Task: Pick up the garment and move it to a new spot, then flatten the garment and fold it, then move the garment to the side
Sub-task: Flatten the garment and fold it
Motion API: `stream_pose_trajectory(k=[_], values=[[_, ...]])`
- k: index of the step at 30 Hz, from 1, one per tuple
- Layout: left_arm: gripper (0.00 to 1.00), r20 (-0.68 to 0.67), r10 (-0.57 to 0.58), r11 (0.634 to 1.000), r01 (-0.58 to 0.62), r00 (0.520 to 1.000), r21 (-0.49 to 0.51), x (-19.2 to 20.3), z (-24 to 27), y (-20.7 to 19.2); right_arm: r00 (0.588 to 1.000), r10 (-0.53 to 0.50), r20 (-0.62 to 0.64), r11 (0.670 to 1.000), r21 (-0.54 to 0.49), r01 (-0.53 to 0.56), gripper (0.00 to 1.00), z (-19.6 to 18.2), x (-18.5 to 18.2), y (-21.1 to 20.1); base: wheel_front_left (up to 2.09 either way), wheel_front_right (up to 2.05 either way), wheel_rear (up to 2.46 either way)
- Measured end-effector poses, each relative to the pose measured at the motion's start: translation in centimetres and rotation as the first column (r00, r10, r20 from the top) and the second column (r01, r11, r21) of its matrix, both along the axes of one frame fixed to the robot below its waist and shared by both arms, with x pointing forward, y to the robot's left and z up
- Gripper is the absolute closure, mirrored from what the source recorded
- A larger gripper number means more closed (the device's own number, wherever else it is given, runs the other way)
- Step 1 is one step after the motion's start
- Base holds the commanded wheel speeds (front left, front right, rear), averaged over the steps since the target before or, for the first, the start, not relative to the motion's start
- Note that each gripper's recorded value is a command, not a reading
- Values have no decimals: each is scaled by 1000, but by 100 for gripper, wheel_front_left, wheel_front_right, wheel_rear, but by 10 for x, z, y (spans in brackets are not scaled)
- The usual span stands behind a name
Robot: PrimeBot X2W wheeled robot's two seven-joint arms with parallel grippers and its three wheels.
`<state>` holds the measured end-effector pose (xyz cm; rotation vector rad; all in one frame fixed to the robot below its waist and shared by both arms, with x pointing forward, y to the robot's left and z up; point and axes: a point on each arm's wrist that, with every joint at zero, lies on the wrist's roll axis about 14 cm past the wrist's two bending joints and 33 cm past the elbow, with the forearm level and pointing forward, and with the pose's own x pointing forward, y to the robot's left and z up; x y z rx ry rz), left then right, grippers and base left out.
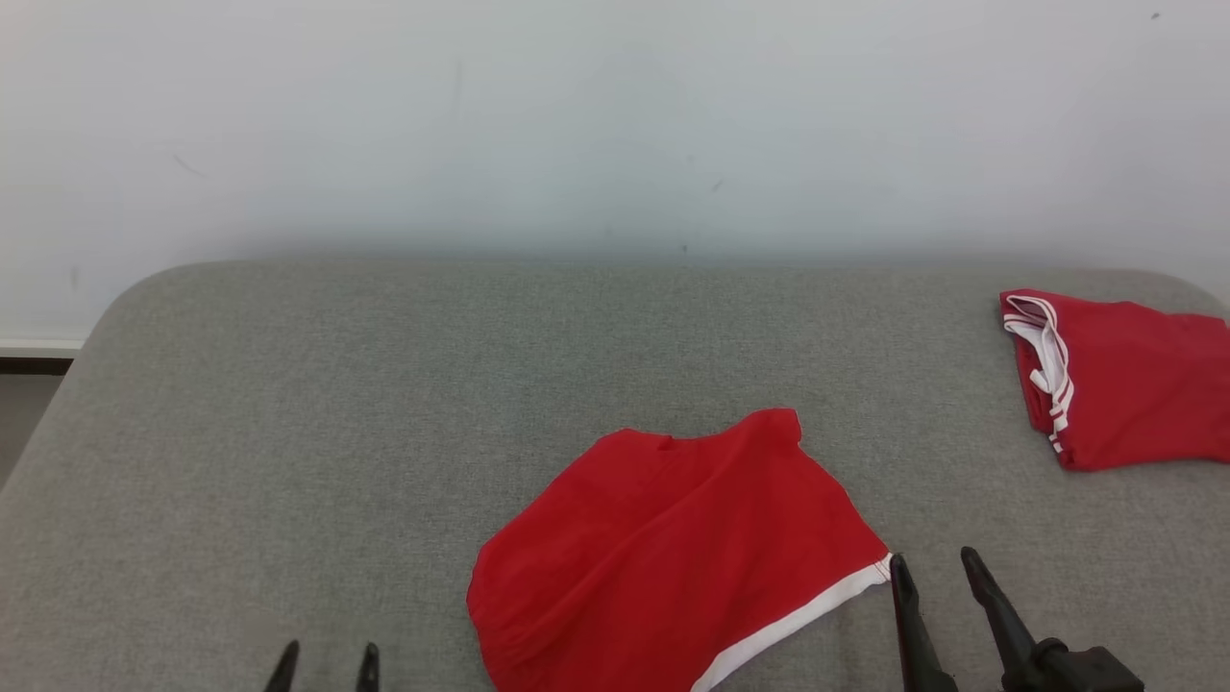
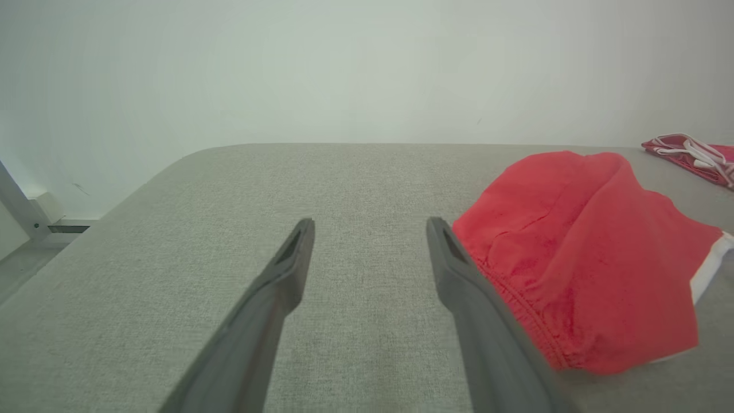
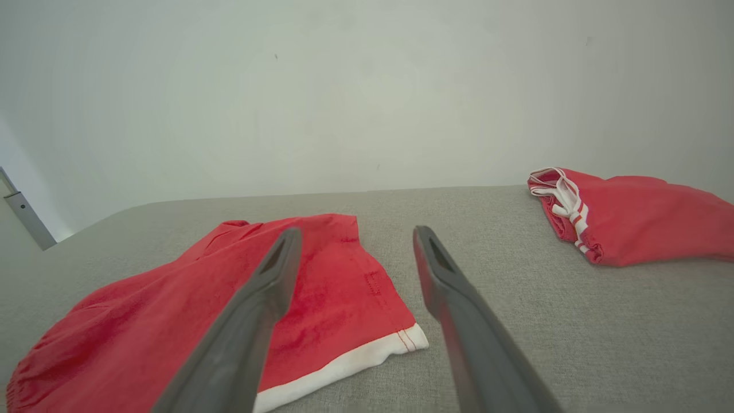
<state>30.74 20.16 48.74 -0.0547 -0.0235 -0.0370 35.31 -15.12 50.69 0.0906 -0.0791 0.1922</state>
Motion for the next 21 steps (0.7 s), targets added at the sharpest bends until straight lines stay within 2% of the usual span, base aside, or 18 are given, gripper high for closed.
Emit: stream_pose_trajectory(k=[6, 12, 21], values=[[0, -94, -127, 991, 122, 987, -58, -5, -29, -42, 1000, 1, -14, 1000, 12, 0, 0, -4, -5, 3, 0, 0, 0], [0, -223, -262, 961, 232, 939, -151, -10, -69, -82, 1000, -9, -13, 1000, 8, 9, 0, -4, -5, -1, 0, 0, 0], [0, -285, -329, 941, 286, 900, -183, 2, -86, -101, 998, -52, -27, 999, -5, 52, 0, -9, -9, -18, 0, 0, 0]])
